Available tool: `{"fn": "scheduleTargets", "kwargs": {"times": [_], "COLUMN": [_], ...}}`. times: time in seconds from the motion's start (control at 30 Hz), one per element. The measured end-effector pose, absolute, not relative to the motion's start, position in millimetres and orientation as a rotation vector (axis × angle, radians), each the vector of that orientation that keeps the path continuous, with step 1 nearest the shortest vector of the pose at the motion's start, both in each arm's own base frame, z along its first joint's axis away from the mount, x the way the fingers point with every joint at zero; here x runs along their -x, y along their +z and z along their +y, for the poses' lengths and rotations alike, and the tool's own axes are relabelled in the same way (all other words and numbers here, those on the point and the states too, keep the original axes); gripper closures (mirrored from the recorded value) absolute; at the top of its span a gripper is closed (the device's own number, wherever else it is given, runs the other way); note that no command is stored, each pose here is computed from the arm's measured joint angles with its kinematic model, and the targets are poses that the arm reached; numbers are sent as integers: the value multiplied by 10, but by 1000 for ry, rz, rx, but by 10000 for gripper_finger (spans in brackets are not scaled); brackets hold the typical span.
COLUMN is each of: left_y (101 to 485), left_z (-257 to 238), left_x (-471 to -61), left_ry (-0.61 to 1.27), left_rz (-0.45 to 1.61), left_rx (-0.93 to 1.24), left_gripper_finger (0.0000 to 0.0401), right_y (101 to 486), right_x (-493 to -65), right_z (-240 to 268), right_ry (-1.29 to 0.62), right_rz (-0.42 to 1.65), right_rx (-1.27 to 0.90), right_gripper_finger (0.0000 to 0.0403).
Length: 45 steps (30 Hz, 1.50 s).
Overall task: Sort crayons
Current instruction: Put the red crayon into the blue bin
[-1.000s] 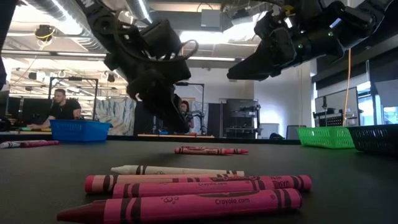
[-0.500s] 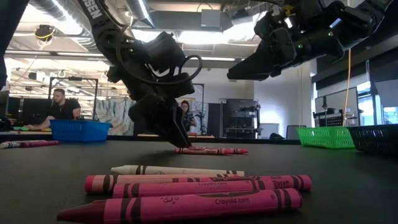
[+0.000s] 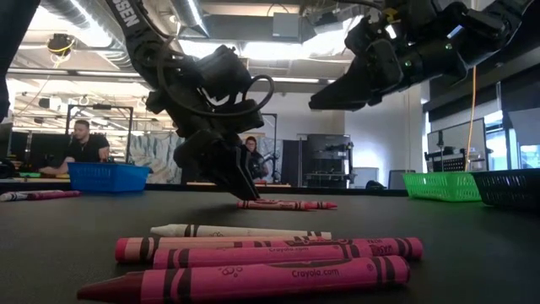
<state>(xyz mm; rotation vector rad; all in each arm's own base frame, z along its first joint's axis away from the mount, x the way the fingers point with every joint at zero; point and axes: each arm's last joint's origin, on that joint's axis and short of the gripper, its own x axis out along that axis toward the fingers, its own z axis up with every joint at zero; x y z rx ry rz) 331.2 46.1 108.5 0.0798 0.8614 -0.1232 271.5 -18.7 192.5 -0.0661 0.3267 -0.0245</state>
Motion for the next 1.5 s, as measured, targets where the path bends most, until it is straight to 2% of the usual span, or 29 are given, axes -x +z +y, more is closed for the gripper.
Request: {"fn": "scheduleTargets", "kwargs": {"times": [0.43,0.67,0.87,1.1,1.3,1.5], "left_y": [1076,1097,1241,1600,1932,2035], "left_z": [463,467,450,382,378,385], "left_x": [-3307,-3311,-3292,-3116,-2781,-2351], "left_ry": [-107,-72,67,258,436,605], "left_rz": [873,865,852,876,927,875], "left_rx": [-81,-79,-132,-163,-127,-98], "left_gripper_finger": [386,394,385,384,383,383], "right_y": [1924,1924,1934,1934,1935,1996], "right_x": [-2715,-2715,-2719,-2719,-2719,-2737], "right_z": [-187,-187,-187,-187,-193,-238], "right_ry": [-24,-25,-25,-26,-52,-183], "right_rz": [328,328,317,318,318,260], "right_rx": [66,66,67,67,73,161], "right_gripper_finger": [221,221,221,221,221,221]}}
